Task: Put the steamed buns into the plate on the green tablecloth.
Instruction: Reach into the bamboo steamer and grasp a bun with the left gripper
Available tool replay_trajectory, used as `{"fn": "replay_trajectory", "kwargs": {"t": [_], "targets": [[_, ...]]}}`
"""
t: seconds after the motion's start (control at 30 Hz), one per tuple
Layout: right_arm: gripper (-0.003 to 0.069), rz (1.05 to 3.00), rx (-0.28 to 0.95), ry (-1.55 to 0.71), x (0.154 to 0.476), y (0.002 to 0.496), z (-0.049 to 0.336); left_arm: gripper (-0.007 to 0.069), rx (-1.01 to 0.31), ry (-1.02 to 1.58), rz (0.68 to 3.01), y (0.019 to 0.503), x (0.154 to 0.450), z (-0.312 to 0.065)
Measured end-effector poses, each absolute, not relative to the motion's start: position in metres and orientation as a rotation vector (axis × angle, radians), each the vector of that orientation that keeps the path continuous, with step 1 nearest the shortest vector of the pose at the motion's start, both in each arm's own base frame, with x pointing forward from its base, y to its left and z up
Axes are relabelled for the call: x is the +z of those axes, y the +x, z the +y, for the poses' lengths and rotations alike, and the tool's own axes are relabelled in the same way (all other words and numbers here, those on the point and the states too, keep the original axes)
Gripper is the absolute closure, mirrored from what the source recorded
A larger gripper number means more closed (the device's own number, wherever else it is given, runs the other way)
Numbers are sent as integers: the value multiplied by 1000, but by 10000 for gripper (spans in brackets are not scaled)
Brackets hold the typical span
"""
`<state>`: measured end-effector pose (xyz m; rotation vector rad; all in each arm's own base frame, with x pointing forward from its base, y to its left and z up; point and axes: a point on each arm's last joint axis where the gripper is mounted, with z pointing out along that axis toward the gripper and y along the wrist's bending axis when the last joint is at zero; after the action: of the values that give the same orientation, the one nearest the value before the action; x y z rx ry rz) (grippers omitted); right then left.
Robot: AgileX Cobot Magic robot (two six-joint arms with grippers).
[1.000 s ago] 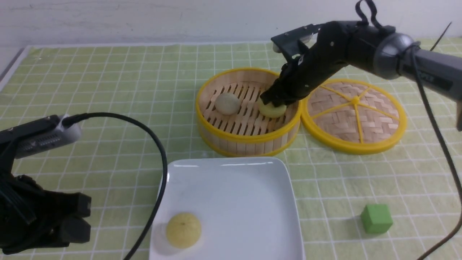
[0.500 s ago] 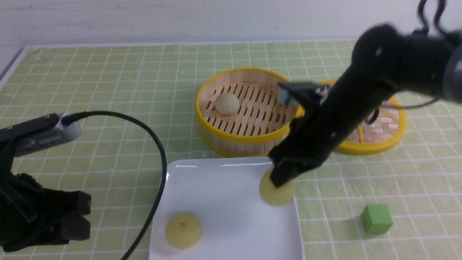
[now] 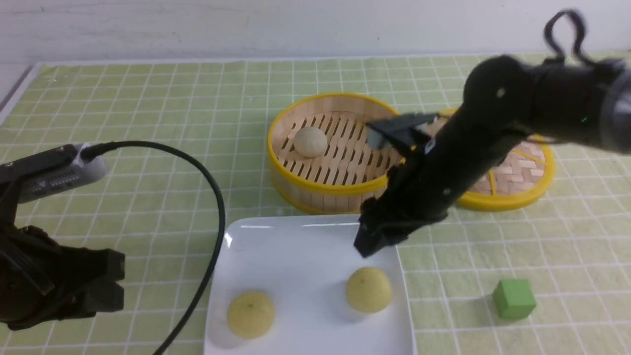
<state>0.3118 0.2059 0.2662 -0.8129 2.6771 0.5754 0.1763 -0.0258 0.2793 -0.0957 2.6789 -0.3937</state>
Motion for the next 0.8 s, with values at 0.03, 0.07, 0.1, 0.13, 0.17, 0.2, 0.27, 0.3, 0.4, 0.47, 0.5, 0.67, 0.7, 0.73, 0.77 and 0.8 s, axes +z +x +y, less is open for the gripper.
{"fn": "replay_trajectory", "kwargs": {"t": [0.03, 0.07, 0.1, 0.13, 0.17, 0.2, 0.27, 0.3, 0.4, 0.47, 0.5, 0.67, 0.7, 0.73, 0.77, 0.8], "targets": [[167, 2671, 506, -808, 278, 312, 200, 375, -392, -101, 2661, 178, 280, -26], [181, 2666, 451, -802, 290, 310, 194, 375, -395, -113, 2647, 179, 281, -26], [200, 2659, 384, -788, 304, 307, 187, 377, -404, -130, 2631, 180, 281, -26], [207, 2650, 373, -781, 309, 306, 185, 378, -407, -134, 2627, 181, 282, -26], [242, 2653, 315, -763, 318, 303, 179, 384, -417, -152, 2613, 182, 282, -26], [333, 2671, 234, -734, 333, 292, 167, 408, -433, -181, 2589, 184, 283, -27], [459, 2692, 165, -693, 346, 280, 154, 456, -450, -215, 2570, 188, 286, -27], [527, 2687, 147, -678, 351, 273, 149, 483, -460, -234, 2563, 192, 287, -27], [659, 2685, 137, -659, 356, 253, 137, 589, -528, -287, 2539, 211, 295, -31], [673, 2711, 131, -653, 350, 236, 128, 620, -592, -282, 2549, 230, 297, -39], [674, 2731, 127, -648, 345, 228, 123, 623, -612, -257, 2561, 237, 296, -45], [675, 2765, 109, -648, 316, 196, 105, 623, -659, -63, 2653, 286, 285, -93], [675, 2766, 109, -648, 309, 192, 104, 622, -660, -29, 2661, 299, 284, -105], [675, 2755, 114, -643, 305, 190, 102, 617, -664, -2, 2653, 310, 286, -115], [675, 2747, 117, -641, 300, 188, 101, 609, -666, 7, 2654, 321, 286, -123], [675, 2742, 118, -640, 296, 187, 101, 596, -668, 10, 2655, 335, 284, -133]]}}
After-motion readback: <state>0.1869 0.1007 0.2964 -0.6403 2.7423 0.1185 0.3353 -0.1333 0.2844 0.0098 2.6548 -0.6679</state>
